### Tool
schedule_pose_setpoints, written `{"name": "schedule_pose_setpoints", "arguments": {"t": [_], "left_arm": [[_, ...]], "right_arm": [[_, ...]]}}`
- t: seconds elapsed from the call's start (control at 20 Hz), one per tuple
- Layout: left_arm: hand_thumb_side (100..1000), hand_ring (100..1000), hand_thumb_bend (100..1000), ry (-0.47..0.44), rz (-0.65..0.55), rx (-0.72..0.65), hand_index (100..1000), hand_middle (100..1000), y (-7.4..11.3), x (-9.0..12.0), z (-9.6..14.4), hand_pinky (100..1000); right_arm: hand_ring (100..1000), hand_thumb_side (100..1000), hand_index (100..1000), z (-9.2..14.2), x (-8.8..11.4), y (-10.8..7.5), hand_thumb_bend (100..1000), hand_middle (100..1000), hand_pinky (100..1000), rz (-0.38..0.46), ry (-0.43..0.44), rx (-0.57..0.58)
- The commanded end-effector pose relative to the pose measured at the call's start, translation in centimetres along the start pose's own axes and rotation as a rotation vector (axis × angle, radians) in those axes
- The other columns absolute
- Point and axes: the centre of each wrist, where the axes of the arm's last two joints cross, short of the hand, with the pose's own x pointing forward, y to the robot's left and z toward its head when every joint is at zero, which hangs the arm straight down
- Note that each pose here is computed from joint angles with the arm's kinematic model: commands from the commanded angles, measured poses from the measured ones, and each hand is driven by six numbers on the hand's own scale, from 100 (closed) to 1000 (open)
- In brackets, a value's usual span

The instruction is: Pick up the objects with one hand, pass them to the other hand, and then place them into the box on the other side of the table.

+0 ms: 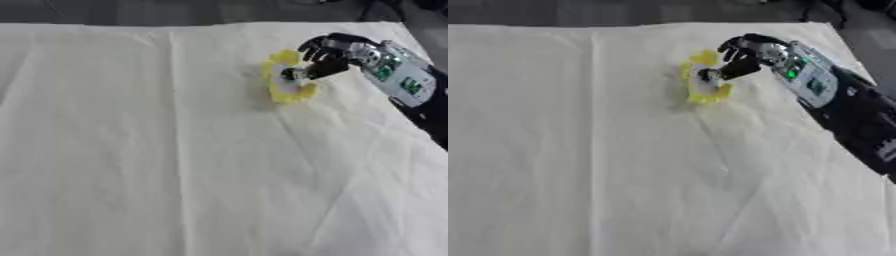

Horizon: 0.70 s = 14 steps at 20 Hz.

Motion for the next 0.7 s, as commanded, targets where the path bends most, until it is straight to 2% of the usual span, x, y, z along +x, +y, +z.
{"name": "schedule_pose_setpoints", "arguments": {"t": [0.05, 0.1, 0.15, 0.5, 0.7], "left_arm": [[332, 721, 294, -0.015, -0.018, 0.039, 742, 702, 1.5, 0.3, -0.3, 786], [332, 721, 295, -0.014, -0.018, 0.04, 741, 701, 1.5, 0.3, -0.3, 786], [332, 721, 296, -0.012, -0.018, 0.04, 741, 701, 1.5, 0.2, -0.3, 786], [332, 720, 304, 0.001, -0.03, 0.036, 737, 697, 1.3, -0.2, -0.1, 785], [332, 719, 307, 0.007, -0.032, 0.034, 734, 695, 1.2, -0.4, -0.1, 785]], "right_arm": [[858, 640, 901, 0.3, 0.3, -1.4, 473, 770, 896, -0.009, 0.005, -0.017], [856, 650, 901, 0.3, 0.4, -1.5, 509, 769, 895, -0.021, 0.006, -0.012], [856, 651, 901, 0.3, 0.5, -1.5, 461, 770, 894, -0.03, 0.006, -0.007], [854, 718, 902, 0.5, 1.3, -1.7, 402, 773, 893, -0.031, 0.036, -0.003], [852, 769, 903, 0.6, 1.9, -1.3, 353, 773, 890, -0.035, 0.043, 0.039]]}}
